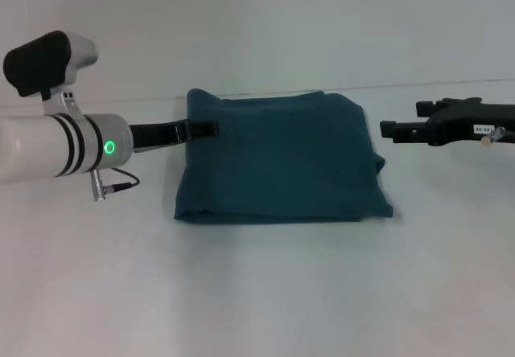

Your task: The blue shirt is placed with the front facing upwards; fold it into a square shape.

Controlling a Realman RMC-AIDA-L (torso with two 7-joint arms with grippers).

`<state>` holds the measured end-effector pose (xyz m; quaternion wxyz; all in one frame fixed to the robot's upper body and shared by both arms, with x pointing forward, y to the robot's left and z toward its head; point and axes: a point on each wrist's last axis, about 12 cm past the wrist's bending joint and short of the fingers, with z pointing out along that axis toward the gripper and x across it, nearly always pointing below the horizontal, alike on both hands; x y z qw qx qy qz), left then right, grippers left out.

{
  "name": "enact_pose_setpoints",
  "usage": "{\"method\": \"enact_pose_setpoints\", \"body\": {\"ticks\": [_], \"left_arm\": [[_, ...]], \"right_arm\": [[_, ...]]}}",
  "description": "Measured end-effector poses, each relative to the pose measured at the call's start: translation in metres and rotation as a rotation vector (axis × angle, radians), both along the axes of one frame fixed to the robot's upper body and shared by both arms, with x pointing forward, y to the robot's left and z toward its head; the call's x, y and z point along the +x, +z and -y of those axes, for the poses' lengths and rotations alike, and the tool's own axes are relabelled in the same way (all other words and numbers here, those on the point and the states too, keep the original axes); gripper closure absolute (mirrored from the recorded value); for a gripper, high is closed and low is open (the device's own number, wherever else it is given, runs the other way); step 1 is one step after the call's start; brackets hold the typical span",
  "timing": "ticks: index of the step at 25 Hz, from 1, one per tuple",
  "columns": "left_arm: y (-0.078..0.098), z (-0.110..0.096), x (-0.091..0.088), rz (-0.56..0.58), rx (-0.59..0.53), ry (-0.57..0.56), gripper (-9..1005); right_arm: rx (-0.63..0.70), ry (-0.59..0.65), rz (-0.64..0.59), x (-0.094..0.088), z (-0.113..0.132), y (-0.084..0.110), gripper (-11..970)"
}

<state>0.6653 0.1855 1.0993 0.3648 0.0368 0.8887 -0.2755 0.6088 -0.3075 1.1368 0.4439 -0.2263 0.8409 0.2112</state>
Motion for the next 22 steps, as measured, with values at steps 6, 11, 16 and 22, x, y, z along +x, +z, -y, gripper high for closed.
{"method": "enact_pose_setpoints", "body": {"ticks": [6,11,16,22], "left_arm": [[-0.003,0.005,0.001,-0.081,0.011,0.007,113],[-0.009,0.010,-0.001,-0.122,0.039,-0.002,130],[-0.012,0.012,-0.003,-0.142,0.036,0.002,147],[-0.015,0.013,-0.006,-0.153,0.035,0.002,167]], "right_arm": [[-0.005,0.009,0.005,0.001,-0.002,0.001,31],[-0.013,0.025,0.010,0.002,-0.005,0.003,31],[-0.015,0.037,0.015,0.003,-0.008,0.004,31],[-0.016,0.038,0.018,0.003,-0.009,0.004,31]]}}
